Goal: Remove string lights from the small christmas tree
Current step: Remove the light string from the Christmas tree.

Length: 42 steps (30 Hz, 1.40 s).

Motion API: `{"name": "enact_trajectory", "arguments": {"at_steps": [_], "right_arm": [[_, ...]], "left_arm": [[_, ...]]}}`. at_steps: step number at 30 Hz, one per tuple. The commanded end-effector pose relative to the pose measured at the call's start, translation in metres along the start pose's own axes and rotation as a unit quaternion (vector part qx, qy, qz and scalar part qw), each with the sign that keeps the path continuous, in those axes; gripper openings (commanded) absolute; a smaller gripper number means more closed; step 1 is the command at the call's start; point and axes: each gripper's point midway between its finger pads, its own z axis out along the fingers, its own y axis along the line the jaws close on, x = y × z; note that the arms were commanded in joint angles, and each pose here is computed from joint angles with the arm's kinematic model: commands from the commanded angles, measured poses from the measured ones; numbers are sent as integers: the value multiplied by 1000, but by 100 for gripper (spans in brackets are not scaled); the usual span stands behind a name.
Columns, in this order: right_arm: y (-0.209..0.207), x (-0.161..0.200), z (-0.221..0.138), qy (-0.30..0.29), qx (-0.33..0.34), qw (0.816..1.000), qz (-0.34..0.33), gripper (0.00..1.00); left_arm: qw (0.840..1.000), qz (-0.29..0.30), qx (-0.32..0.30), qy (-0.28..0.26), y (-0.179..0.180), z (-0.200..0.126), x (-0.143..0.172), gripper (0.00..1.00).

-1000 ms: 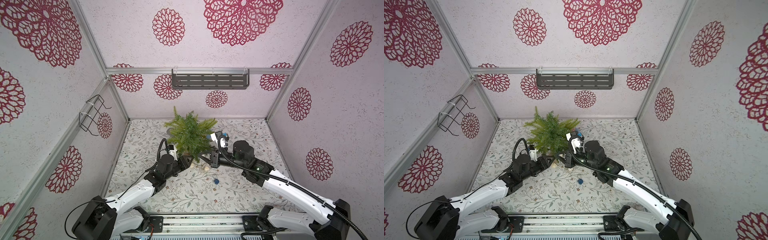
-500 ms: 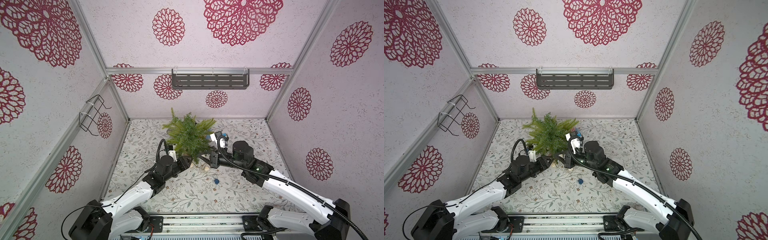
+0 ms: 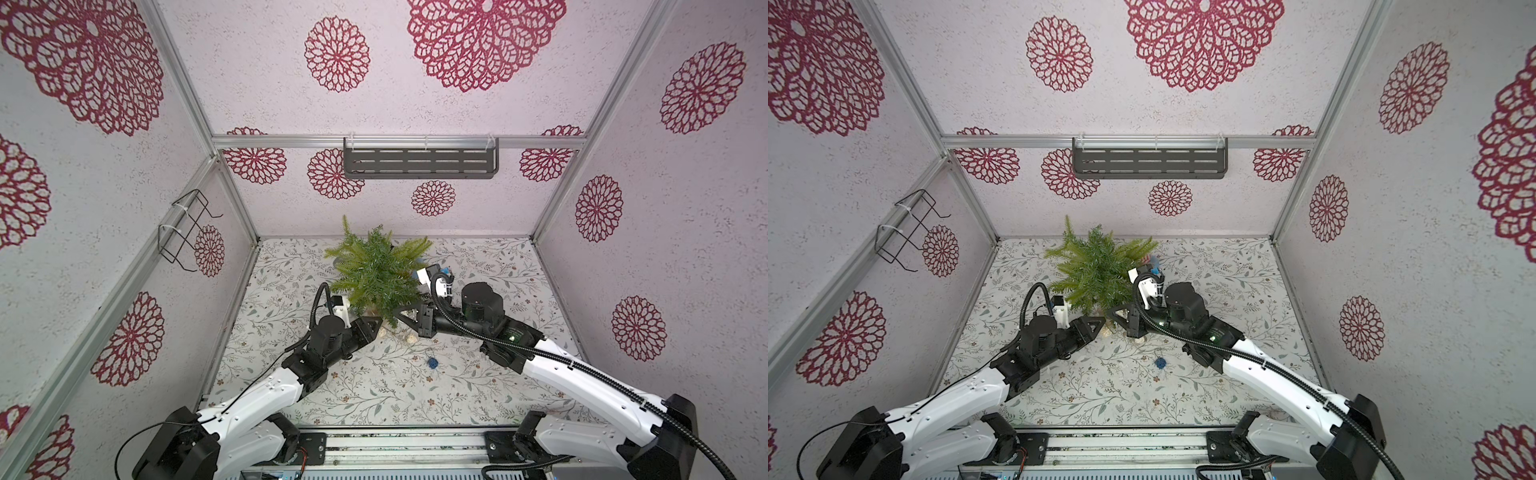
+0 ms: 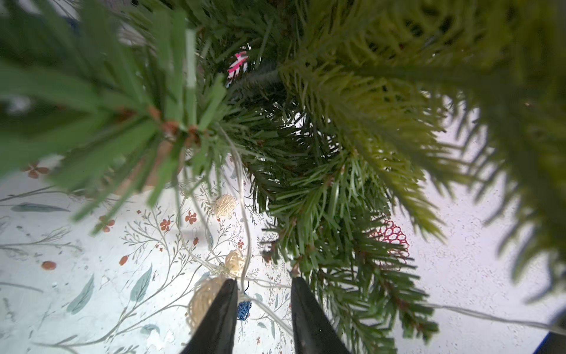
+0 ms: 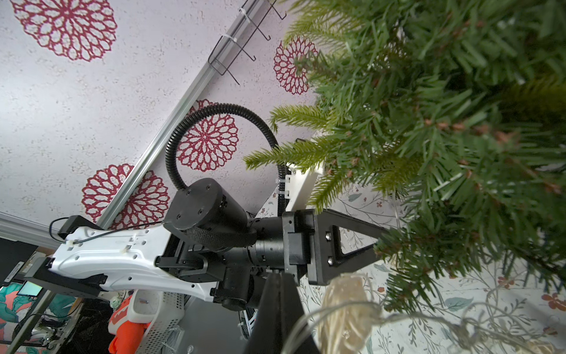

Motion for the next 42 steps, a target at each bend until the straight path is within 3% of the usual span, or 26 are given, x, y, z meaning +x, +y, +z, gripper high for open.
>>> {"name": "enact_trajectory", "arguments": {"at_steps": [1,6,14,28,42], "right_arm": [[24,-23,-4,-35,-27,999,-31,0],[24,-23,-3,-34,-26,999,-30,0],[30,-23,-4,-33,-32,998,-32,0],[32,-19,-1,-28,-32,999,-32,0],[27,-17,0,-29,-22,999,-33,0]], "left_arm": [[1000,1,1,-3,-1,-3,1,32],[1000,5,0,-6,0,-3,0,28],[1000,20,-14,-18,2,3,-6,36],[999,31,-19,-18,1,22,-11,33],[999,24,-14,-26,-3,17,-15,7]]}}
